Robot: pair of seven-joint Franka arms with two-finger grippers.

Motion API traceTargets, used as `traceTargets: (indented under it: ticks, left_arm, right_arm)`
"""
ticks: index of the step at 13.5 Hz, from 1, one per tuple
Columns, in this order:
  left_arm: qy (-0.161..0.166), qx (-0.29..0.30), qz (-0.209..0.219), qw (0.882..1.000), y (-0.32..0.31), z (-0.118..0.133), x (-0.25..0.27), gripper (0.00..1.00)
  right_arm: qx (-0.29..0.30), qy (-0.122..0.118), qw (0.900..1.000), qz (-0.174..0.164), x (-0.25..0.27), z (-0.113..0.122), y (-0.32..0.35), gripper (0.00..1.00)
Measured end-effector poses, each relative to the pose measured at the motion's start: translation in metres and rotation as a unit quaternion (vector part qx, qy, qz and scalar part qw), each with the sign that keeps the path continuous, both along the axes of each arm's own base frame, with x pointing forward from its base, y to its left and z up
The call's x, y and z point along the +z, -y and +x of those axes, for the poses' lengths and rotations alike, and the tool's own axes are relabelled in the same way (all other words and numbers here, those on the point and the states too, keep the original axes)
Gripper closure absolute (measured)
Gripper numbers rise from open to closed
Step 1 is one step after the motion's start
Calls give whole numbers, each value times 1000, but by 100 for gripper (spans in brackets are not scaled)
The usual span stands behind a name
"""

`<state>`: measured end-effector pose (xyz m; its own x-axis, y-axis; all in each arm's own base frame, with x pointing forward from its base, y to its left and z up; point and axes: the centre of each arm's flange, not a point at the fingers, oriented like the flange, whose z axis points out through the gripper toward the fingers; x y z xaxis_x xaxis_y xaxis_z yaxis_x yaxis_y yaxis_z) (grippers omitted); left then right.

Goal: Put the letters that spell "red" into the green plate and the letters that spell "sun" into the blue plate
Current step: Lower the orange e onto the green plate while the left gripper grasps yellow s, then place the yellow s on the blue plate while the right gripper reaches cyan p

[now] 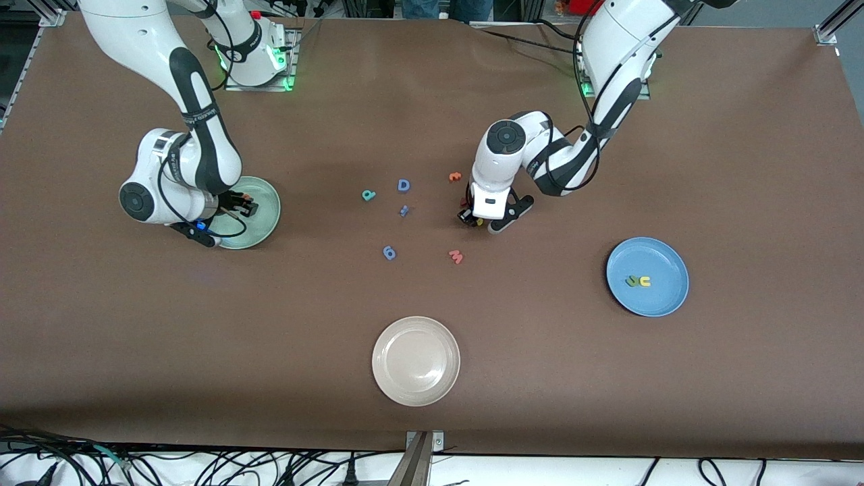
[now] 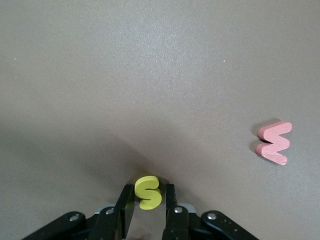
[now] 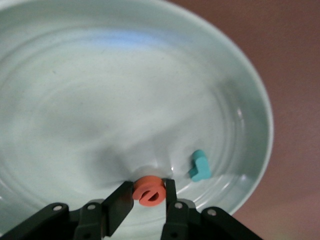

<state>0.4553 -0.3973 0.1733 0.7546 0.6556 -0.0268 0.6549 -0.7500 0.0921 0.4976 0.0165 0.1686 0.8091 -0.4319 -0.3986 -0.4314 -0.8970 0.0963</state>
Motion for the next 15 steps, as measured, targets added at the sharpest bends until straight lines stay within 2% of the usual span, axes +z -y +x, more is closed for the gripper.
traceTargets:
  ticks: [1,2,9,13,15]
  left_arm:
    - [0,-1,1,1000,0,0,0,70]
    - [2,-5,3,1000,0,-1,0,78]
    - [7,-9,5,1000,-1,-2,0,78]
    - [11,1,6,1000,-17,15,2,78]
    - [15,5,6,1000,-26,25,4,78]
  right_arm:
    - [1,1,1000,1,0,0,5,68]
    - [2,1,1000,1,0,0,7,68]
    - [-6,3,1000,6,0,1,6,68]
    - [-10,3,1000,8,0,1,6,67]
    - [-10,6,1000,9,2,2,6,54]
